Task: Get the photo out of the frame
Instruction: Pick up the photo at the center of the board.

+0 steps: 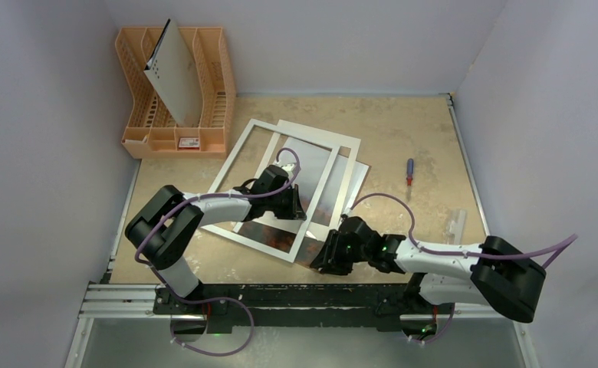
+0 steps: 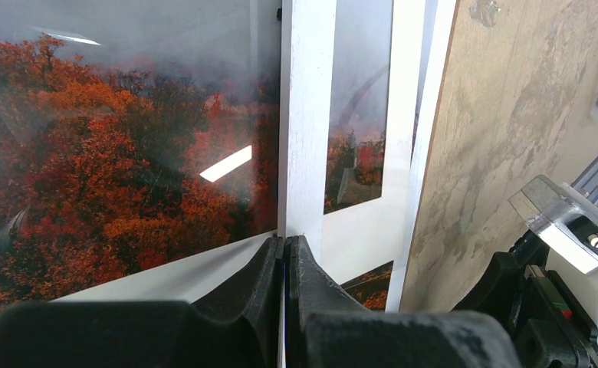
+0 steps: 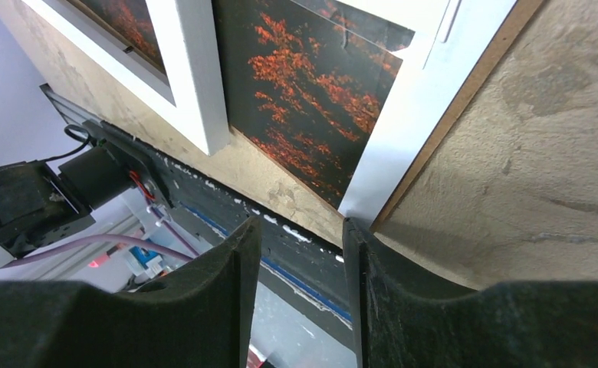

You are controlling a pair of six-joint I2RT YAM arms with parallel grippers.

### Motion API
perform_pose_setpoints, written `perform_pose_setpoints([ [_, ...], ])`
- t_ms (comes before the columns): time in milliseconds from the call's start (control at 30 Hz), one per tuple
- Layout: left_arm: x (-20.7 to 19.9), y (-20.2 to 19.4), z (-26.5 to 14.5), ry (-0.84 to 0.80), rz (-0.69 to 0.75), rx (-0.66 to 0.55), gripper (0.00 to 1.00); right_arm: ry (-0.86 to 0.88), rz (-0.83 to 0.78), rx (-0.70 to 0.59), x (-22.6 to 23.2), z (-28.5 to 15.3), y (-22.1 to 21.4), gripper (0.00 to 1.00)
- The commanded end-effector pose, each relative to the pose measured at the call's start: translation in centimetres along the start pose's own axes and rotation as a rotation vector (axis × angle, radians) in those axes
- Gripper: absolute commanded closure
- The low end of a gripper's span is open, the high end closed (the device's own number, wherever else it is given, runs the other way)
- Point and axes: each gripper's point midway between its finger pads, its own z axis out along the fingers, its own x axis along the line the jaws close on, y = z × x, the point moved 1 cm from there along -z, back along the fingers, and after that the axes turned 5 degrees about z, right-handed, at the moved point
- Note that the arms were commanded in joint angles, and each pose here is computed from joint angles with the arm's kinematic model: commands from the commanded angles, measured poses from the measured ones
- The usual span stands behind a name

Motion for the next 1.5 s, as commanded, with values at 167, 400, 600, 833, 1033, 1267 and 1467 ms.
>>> perform_pose_setpoints([
  [167,3.0,-1.1,0.8,0.122,0.02,0.032,1.0,0.045,-0.032,-0.016,1.5,-1.1,0.1,0.55],
  [400,3.0,-1.3,0.8,0.123,0.019,0.035,1.0,0.021,-0.025,0.007,0.6,-0.5,-0.2,0.56],
  [600,3.1,-1.3,0.8,0.126,0.02,0.037,1.0,0.006,-0.025,0.018,0.2,-0.2,-0.3,0.56],
  [833,3.1,-1.3,0.9,0.126,0.021,0.039,1.0,-0.006,-0.027,0.027,-0.1,-0.1,-0.5,0.56],
  [1033,3.1,-1.3,0.9,0.127,0.021,0.039,1.0,-0.005,-0.026,0.034,-0.3,-0.2,-0.6,0.57],
  [1267,3.2,-1.4,1.0,0.126,0.018,0.04,1.0,-0.005,-0.033,0.033,-0.1,-0.6,-0.7,0.57],
  [1467,3.1,-1.3,1.0,0.124,0.019,0.039,1.0,-0.029,-0.019,0.014,-1.1,-0.2,-0.4,0.57],
])
